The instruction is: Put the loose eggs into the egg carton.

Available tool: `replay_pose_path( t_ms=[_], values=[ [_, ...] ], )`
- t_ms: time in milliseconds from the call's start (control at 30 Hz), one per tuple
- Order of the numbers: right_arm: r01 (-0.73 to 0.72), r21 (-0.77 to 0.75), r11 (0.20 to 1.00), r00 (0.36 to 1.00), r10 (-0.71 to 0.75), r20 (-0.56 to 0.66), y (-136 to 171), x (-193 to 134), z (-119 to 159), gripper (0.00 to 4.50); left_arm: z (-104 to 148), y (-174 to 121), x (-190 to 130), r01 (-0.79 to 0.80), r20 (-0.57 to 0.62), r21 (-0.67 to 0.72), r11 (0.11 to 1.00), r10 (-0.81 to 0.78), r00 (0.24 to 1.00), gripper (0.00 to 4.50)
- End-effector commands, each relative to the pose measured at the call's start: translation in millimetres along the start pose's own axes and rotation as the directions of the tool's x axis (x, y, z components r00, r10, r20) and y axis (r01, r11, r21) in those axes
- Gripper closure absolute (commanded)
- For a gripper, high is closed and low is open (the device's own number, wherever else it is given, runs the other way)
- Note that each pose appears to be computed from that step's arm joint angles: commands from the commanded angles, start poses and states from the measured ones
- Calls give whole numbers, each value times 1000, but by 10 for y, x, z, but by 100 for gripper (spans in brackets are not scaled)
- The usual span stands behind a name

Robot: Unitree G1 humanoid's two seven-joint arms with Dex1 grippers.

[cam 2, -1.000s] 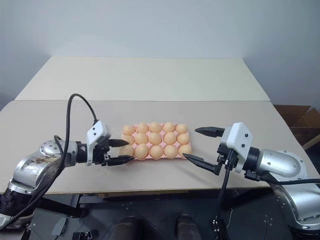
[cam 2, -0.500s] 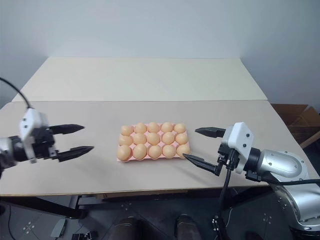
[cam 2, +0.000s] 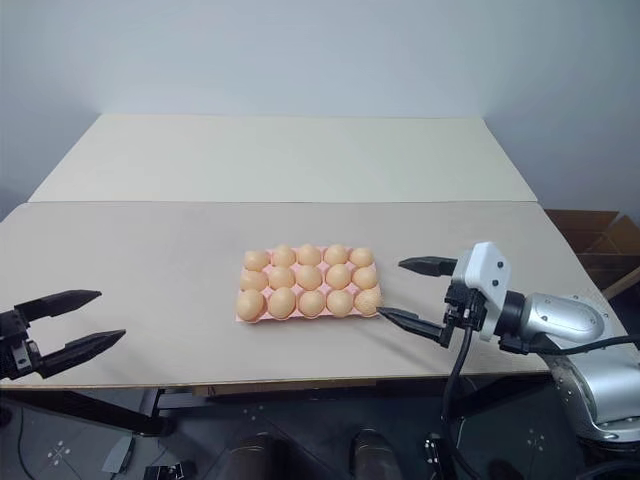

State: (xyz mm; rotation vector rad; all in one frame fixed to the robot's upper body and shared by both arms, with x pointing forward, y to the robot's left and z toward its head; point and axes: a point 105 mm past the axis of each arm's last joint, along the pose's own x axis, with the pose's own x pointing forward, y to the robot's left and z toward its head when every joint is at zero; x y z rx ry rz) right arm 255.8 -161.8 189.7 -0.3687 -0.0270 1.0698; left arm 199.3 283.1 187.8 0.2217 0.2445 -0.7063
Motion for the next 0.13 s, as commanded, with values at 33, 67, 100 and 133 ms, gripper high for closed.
replay_pose_path(
  t_ms=[33,67,100,133],
  values=[
    [-6,-50,999,1000,6,12,-19,-17,75,0,130,-36,-15,-7,32,42,999,6,999,3],
    [-6,-50,999,1000,7,12,-20,-19,74,0,135,-39,-11,-6,34,41,999,5,999,3],
    [-6,-51,999,1000,7,11,-19,-21,73,0,143,-38,-3,-7,39,41,999,6,999,3],
    [-6,-52,999,1000,7,11,-20,-26,73,0,149,-38,3,-8,43,41,999,7,999,3]
  ],
)
